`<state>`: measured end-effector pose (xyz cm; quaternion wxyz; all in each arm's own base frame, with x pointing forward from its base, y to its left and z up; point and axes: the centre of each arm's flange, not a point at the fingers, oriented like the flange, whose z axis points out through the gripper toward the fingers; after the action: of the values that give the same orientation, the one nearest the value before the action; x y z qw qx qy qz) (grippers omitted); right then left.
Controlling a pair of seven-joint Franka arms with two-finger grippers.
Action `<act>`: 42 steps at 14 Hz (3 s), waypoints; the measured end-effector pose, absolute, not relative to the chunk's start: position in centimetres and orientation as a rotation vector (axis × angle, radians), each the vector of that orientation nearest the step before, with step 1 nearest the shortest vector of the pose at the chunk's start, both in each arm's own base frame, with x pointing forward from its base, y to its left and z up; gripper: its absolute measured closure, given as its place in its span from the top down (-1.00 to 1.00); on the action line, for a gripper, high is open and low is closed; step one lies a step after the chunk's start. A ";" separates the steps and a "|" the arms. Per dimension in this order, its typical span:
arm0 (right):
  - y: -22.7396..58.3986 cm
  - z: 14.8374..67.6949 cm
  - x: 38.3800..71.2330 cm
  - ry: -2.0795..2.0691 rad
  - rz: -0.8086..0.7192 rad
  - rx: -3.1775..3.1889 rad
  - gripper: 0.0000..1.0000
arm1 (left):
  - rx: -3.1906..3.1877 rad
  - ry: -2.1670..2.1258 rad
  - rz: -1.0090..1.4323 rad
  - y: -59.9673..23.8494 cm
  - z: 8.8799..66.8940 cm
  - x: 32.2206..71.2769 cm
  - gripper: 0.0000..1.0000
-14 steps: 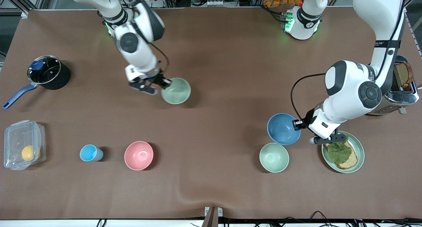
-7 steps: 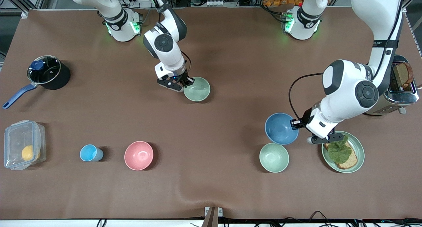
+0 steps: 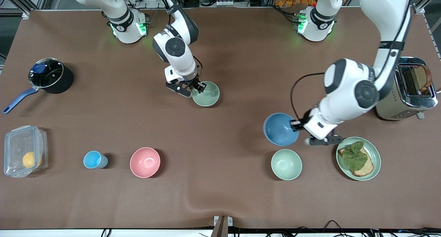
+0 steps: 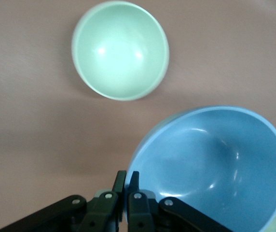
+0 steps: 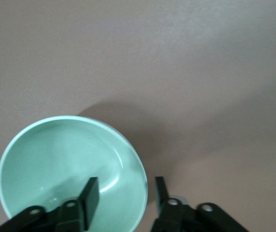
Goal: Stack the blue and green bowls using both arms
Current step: 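Lower the blue bowl with the left gripper into the green bowl, then open both grippers and raise them away from the stacked bowls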
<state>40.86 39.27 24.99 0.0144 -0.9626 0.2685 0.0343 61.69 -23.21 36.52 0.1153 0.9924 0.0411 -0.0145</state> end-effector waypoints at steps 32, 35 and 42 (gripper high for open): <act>26.6 17.5 49.5 1.674 0.811 -2.124 1.00 | 2.893 0.191 -0.294 -51.0 24.4 43.8 -0.80; 26.5 17.4 49.5 1.671 0.806 -2.126 1.00 | 2.890 0.176 -0.273 -51.6 25.0 43.9 -0.18; 26.5 17.4 49.5 1.660 0.795 -2.133 1.00 | 2.916 0.138 -0.046 -50.0 30.5 48.3 1.00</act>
<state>49.54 26.50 17.45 0.1614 -0.7472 0.5814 0.2786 48.29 -49.97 30.45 0.1110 0.9926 0.0469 -0.0158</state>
